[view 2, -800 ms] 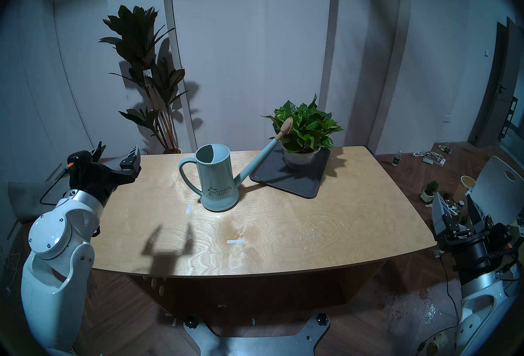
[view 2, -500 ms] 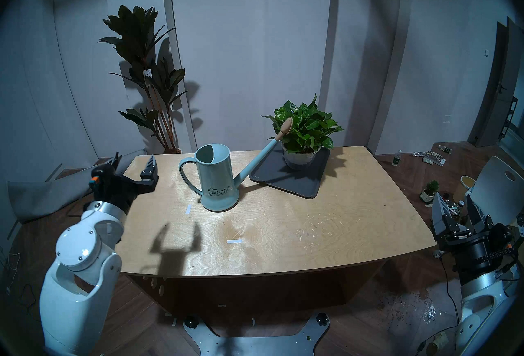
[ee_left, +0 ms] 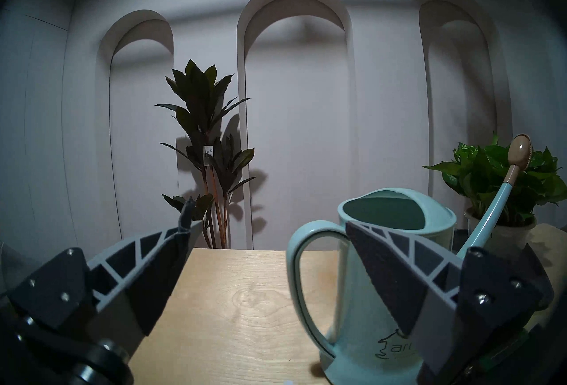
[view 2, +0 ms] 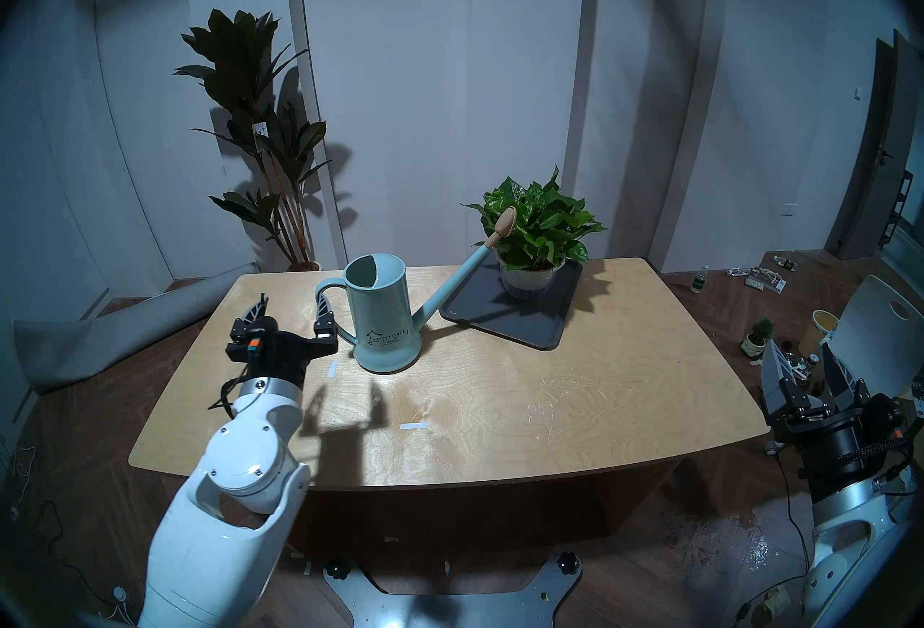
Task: Pick up the watering can and pour water into the potted plant, then put the can down
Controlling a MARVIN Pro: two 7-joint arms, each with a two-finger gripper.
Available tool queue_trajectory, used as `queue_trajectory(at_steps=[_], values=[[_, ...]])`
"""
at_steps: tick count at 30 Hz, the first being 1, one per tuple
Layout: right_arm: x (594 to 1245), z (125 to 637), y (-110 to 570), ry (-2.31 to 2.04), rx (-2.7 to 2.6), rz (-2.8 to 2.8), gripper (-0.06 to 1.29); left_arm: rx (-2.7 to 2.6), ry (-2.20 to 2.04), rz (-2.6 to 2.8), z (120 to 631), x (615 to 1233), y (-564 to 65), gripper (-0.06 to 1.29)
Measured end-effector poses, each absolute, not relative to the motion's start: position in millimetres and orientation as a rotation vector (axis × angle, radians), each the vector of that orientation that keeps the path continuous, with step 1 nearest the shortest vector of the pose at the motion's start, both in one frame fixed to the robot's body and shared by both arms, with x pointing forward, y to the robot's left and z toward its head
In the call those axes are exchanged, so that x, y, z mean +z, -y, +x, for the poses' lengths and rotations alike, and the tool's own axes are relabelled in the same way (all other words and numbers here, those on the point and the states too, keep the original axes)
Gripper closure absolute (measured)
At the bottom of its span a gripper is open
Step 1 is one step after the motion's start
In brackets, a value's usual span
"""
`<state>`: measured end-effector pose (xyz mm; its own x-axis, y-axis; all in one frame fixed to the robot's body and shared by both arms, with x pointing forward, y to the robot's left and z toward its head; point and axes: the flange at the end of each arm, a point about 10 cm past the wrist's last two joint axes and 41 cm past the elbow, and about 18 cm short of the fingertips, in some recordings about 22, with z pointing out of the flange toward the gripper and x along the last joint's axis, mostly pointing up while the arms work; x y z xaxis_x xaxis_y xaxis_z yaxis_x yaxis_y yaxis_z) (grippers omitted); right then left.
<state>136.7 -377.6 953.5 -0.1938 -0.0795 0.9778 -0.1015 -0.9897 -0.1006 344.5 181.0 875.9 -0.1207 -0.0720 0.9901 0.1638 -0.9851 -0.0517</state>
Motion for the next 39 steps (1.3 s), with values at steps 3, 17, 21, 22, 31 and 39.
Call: queue_trajectory(at_steps=[3,17,21,22,31,39], values=[[953.6,136.8,377.6,0.223,2.407,1.985,0.0,-2.248,0.118,-1.921,348.9,870.8,-168.9,0.0],[954.0,136.8,378.4,0.237,2.401,1.978,0.0,-2.256,0.16,-1.749,362.4,852.2,-171.5,0.0],[954.0,136.8,378.7,0.241,2.399,1.977,0.0,-2.257,0.167,-1.787,364.3,855.4,-180.4,0.0],[954.0,136.8,378.7,0.242,2.399,1.976,0.0,-2.253,0.166,-1.805,364.6,855.6,-181.6,0.0],[954.0,136.7,378.9,0.246,2.396,1.975,0.0,-2.228,0.123,-1.963,355.4,855.5,-187.7,0.0],[953.9,136.6,378.9,0.246,2.396,1.977,0.0,-2.223,0.083,-2.008,351.6,847.7,-188.7,0.0]])
